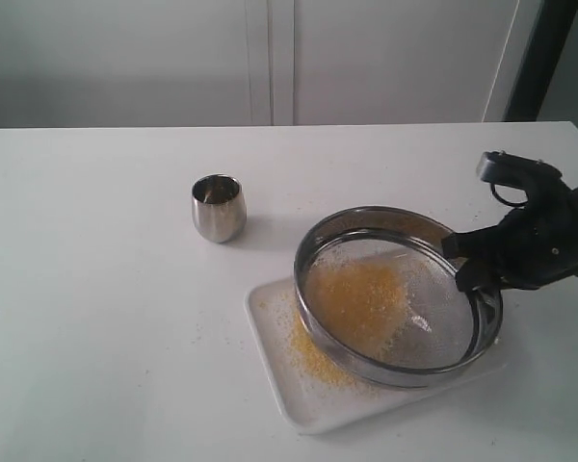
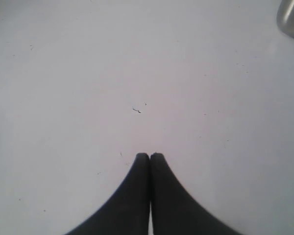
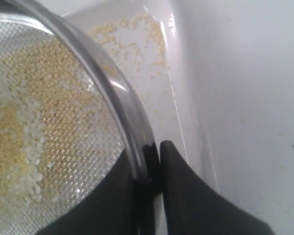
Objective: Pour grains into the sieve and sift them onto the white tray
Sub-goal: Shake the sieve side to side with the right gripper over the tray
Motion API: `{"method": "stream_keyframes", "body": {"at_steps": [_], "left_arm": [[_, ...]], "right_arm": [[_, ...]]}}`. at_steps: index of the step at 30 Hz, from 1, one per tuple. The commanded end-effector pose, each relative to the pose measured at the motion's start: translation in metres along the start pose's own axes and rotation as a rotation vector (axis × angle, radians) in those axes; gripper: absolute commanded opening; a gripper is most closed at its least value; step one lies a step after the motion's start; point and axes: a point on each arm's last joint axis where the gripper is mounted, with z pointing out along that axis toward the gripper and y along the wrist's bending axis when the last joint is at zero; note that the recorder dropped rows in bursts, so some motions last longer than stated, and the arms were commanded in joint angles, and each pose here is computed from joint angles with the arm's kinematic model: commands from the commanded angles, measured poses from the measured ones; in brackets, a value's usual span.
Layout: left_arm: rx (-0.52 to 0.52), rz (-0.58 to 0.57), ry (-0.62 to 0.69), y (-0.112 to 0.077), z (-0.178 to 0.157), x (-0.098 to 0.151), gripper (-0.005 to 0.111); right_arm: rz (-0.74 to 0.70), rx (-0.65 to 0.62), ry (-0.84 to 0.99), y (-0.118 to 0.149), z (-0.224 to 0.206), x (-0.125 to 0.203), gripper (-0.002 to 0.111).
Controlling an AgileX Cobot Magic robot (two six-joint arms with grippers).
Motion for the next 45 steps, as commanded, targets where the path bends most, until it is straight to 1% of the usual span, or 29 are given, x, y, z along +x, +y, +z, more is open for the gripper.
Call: {"method": "stream_keyframes", "body": {"at_steps": [1,2,3,4,6,7,9,10,11,12,13,15,17,18,20,21,23,26,28,31,33,35,37,38,40,41,43,44,45], "left_arm": [[0.006,-0.008,0.003,-0.001,0.0,0.002,0.0],[0.006,-0.008,0.003,-0.001,0.0,0.002,0.0],[0.006,-0.008,0.003,-0.001,0.0,0.002,0.0],[0.006,-0.008,0.003,-0.001,0.0,0.002,0.0],[0.006,-0.008,0.003,-0.001,0.0,0.002,0.0],[0.006,-0.008,0.003,-0.001,0.0,0.002,0.0],[0.006,-0.008,0.003,-0.001,0.0,0.002,0.0],[0.006,-0.008,0.003,-0.001,0.0,0.002,0.0],[0.006,-0.008,0.003,-0.001,0.0,0.002,0.0],[0.006,-0.008,0.003,-0.001,0.0,0.002,0.0],[0.006,-0.008,0.003,-0.001,0.0,0.002,0.0],[0.006,-0.008,0.003,-0.001,0.0,0.002,0.0],[0.006,-0.008,0.003,-0.001,0.0,0.002,0.0],[0.006,-0.008,0.003,-0.001,0.0,0.002,0.0],[0.006,-0.008,0.003,-0.001,0.0,0.002,0.0],[0.006,-0.008,0.003,-0.001,0.0,0.002,0.0],[0.006,-0.008,0.003,-0.001,0.0,0.002,0.0],[0.006,-0.008,0.003,-0.001,0.0,0.002,0.0],[0.006,-0.008,0.003,-0.001,0.0,0.002,0.0],[0.006,-0.008,0.003,-0.001,0.0,0.002,0.0],[0.006,-0.008,0.003,-0.001,0.0,0.002,0.0],[0.006,-0.008,0.003,-0.001,0.0,0.002,0.0],[0.006,-0.008,0.003,-0.001,0.0,0.002,0.0],[0.006,-0.008,0.003,-0.001,0.0,0.002,0.0],[0.006,-0.008,0.001,-0.001,0.0,0.002,0.0],[0.006,-0.008,0.001,-0.001,0.0,0.002,0.0],[0.005,-0.007,0.002,-0.001,0.0,0.002,0.0],[0.005,-0.007,0.002,-0.001,0.0,0.002,0.0],[0.005,-0.007,0.002,-0.001,0.0,0.002,0.0]], "right_arm": [[0.122,-0.005,-0.055,-0.009,-0.008,-0.001,0.0],[0.086,-0.038,-0.042,-0.001,-0.004,0.0,0.0],[0.0,-0.056,-0.02,0.009,0.0,0.002,0.0],[-0.027,-0.042,-0.008,0.009,-0.001,0.004,0.0],[0.026,0.05,-0.036,-0.008,-0.01,0.002,0.0],[0.079,0.057,-0.051,-0.013,-0.013,0.001,0.0],[0.148,0.015,-0.061,-0.011,-0.012,0.002,0.0],[0.131,-0.031,-0.056,-0.003,-0.01,0.004,0.0],[0.078,-0.063,-0.046,0.007,-0.006,0.006,0.0],[0.013,-0.053,-0.032,0.011,-0.004,0.008,0.0],[0.004,-0.034,-0.024,0.009,-0.005,0.009,0.0],[0.052,0.044,-0.047,-0.006,-0.011,0.007,0.0],[0.139,0.046,-0.055,-0.012,-0.013,0.007,0.0],[0.15,0.029,-0.05,-0.01,-0.012,0.008,0.0],[0.087,-0.027,-0.027,0.002,-0.007,0.009,0.0],[0.041,-0.032,-0.017,0.007,-0.005,0.009,0.0],[0.004,-0.003,-0.007,0.006,-0.006,0.011,0.0],[0.105,0.06,-0.054,-0.009,-0.014,0.007,0.0],[0.161,0.032,-0.062,-0.008,-0.014,0.007,0.0],[0.053,-0.029,-0.032,0.011,-0.006,0.008,0.0],[0.016,-0.005,-0.023,0.009,-0.008,0.008,0.0],[0.088,0.052,-0.053,-0.005,-0.014,0.006,0.0],[0.221,0.04,-0.078,-0.009,-0.016,0.006,0.0],[0.223,0.025,-0.078,-0.007,-0.014,0.007,0.0],[0.116,-0.026,-0.056,0.008,-0.007,0.008,0.0],[0.085,-0.025,-0.047,0.011,-0.006,0.009,0.0],[0.058,0.021,-0.049,0.006,-0.009,0.009,0.0],[0.068,0.05,-0.054,0.001,-0.011,0.009,0.0],[0.116,0.074,-0.069,-0.006,-0.014,0.008,0.0]]}}
